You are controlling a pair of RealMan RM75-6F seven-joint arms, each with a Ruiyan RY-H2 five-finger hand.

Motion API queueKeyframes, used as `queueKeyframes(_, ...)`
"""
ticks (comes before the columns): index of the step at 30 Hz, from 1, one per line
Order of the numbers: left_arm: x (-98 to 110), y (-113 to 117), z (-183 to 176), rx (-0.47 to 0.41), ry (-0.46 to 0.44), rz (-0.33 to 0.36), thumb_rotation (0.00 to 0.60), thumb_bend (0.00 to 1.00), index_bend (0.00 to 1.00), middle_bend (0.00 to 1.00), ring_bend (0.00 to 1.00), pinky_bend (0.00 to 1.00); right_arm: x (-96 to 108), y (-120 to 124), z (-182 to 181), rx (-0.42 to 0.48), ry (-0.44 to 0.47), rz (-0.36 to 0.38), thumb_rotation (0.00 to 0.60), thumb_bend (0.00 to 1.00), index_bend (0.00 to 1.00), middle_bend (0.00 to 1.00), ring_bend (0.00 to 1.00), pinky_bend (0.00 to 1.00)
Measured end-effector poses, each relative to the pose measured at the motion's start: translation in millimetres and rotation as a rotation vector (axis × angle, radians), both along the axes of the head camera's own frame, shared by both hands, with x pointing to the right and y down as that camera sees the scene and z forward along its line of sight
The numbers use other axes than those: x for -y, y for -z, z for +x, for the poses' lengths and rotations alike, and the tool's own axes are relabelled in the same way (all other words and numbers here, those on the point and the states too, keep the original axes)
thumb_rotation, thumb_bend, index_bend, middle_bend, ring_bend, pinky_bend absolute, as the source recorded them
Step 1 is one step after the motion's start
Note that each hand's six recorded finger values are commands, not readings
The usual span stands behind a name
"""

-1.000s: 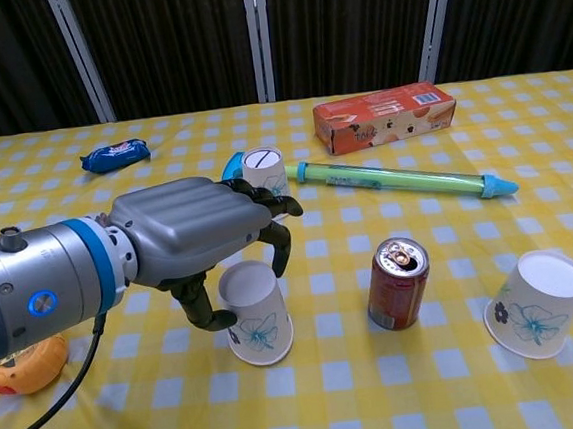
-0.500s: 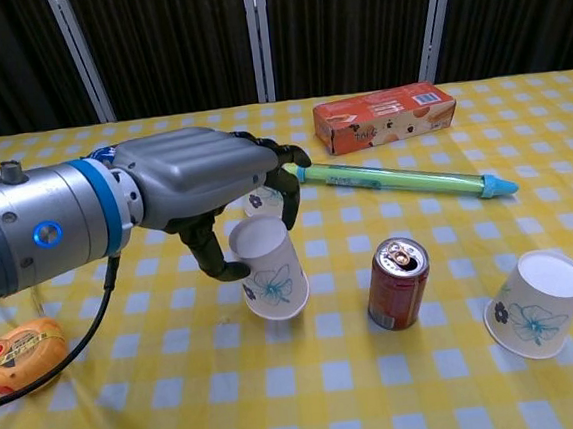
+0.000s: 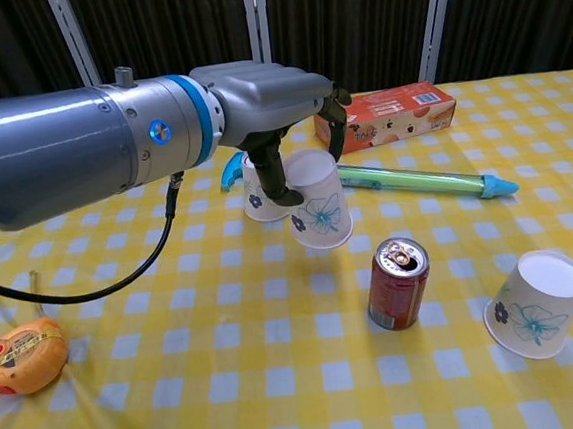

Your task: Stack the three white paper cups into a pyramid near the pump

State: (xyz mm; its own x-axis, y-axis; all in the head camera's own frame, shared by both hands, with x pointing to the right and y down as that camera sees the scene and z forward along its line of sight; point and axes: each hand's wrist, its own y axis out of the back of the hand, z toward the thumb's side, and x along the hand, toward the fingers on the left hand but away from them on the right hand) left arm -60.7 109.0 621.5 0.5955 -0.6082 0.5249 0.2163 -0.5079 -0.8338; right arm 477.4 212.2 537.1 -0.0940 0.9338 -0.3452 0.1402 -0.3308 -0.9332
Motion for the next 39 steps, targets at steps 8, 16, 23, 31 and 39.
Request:
queueKeyframes(8,29.7,-25.3,14.5,0.054,0.033,0.009,0.6,0.31,0.41,0.0,0.0,0.0,-1.6,-7.7,-0.4,-0.005,0.002,-0.024,0.6,0.06,0.03,0.0,0.0,0.0)
queueKeyframes(16,56.3,-48.9,35.6,0.074,0.06,0.006,0.6,0.31,0.41,0.0,0.0,0.0,-2.4,-14.7,-4.1,-0.001,0.011,-0.045,0.6,0.06,0.03,0.0,0.0,0.0)
queueKeyframes(23,62.6,-59.9,51.0,0.083,0.059,-0.003,0.6,0.31,0.42,0.0,0.0,0.0,-1.6,-15.5,-2.4,0.0,0.007,-0.046,0.6,0.06,0.03,0.0,0.0,0.0)
queueKeyframes(31,73.5,-70.6,53.1,0.12,0.094,0.029,0.6,0.31,0.43,0.0,0.0,0.0,-0.5,-14.8,0.0,0.005,-0.001,-0.042,0.6,0.06,0.03,0.0,0.0,0.0)
queueKeyframes(39,76.7,-78.0,46.1,0.156,0.12,0.038,0.6,0.31,0.41,0.0,0.0,0.0,-1.0,-14.5,-2.6,0.012,0.006,-0.042,0.6,0.06,0.03,0.0,0.0,0.0)
